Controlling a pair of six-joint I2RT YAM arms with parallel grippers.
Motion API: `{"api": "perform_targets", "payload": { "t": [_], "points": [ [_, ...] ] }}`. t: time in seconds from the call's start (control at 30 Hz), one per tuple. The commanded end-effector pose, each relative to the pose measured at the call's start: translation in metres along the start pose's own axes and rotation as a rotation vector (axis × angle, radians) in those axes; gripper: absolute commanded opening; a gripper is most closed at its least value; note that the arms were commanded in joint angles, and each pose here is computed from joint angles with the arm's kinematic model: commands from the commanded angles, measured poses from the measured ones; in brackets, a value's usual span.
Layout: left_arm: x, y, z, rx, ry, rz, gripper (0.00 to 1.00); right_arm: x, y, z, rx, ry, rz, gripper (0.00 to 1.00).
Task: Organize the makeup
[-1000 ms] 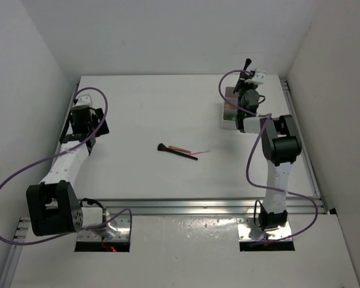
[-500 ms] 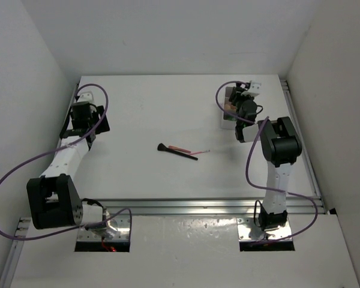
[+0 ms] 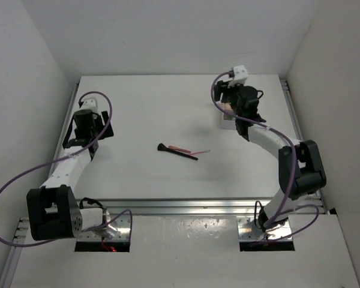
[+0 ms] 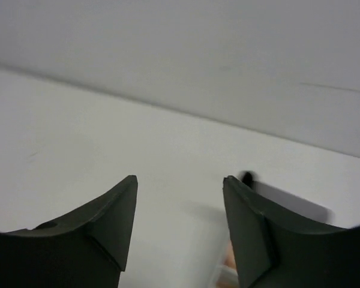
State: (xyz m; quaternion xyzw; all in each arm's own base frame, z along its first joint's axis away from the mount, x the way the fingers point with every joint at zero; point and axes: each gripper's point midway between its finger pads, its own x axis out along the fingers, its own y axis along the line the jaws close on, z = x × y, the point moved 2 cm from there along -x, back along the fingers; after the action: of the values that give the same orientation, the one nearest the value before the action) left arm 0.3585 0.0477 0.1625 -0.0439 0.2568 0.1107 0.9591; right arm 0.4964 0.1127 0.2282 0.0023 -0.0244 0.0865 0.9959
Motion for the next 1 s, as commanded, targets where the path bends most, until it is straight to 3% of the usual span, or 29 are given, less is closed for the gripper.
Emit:
{"api": "perform_targets", "payload": {
  "t": [0.0,0.03,0.07,0.13,0.23,0.37,0.4,0.43,0.53,0.57,0.63,0.67,0.7,0.73,0.8,0.97],
  "points": [
    [-0.015,-0.006,0.007,-0.066,-0.088,-0.029,0.77,-0.052,0.117,-0.034,-0.071,0.368,0.597,0.57],
    [-0.017,-0.003,-0.003,-0.069,-0.074,-0.029,0.77,-0.061,0.131,-0.049,-0.064,0.438,0.650,0.52],
    [-0.019,0.001,-0.006,-0.086,-0.076,-0.020,0.77,-0.085,0.139,-0.083,-0.040,0.625,0.696,0.47],
    [-0.026,0.006,-0.014,-0.092,-0.086,-0.012,0.77,-0.106,0.180,-0.096,-0.060,0.697,0.845,0.37],
    [-0.032,0.010,-0.020,-0.097,-0.100,-0.005,0.77,-0.124,0.217,-0.120,-0.116,0.740,0.946,0.35],
    [-0.039,0.011,-0.027,-0.098,-0.103,-0.005,0.77,-0.120,0.240,-0.132,-0.251,0.772,0.918,0.38],
    [-0.040,0.011,-0.031,-0.097,-0.101,-0.005,0.77,-0.132,0.232,-0.153,-0.271,0.900,0.897,0.37],
    [-0.039,0.012,-0.035,-0.097,-0.092,-0.004,0.77,-0.122,0.237,-0.140,-0.270,0.885,0.867,0.34],
    [-0.039,0.009,-0.043,-0.115,-0.101,-0.020,0.77,-0.130,0.207,-0.157,-0.247,1.012,0.668,0.30],
    [-0.038,0.007,-0.046,-0.115,-0.104,-0.036,0.77,-0.127,0.200,-0.148,-0.226,0.995,0.602,0.30],
    [-0.037,0.005,-0.042,-0.115,-0.117,-0.050,0.77,-0.136,0.175,-0.141,-0.003,1.034,0.356,0.37],
    [-0.037,0.005,-0.042,-0.115,-0.117,-0.050,0.77,-0.145,0.167,-0.141,0.212,1.069,0.154,0.45],
    [-0.034,0.002,-0.046,-0.109,-0.100,-0.057,0.77,-0.144,0.147,-0.133,0.198,1.035,0.080,0.46],
    [-0.031,0.002,-0.045,-0.099,-0.091,-0.056,0.77,-0.153,0.140,-0.138,0.332,1.061,-0.053,0.48],
    [-0.028,-0.006,-0.040,-0.062,-0.093,-0.088,0.77,-0.155,0.130,-0.137,0.408,1.010,-0.197,0.49],
    [-0.020,-0.018,-0.029,0.006,-0.112,-0.120,0.77,-0.152,0.126,-0.136,0.645,0.987,-0.578,0.54]
  ]
}}
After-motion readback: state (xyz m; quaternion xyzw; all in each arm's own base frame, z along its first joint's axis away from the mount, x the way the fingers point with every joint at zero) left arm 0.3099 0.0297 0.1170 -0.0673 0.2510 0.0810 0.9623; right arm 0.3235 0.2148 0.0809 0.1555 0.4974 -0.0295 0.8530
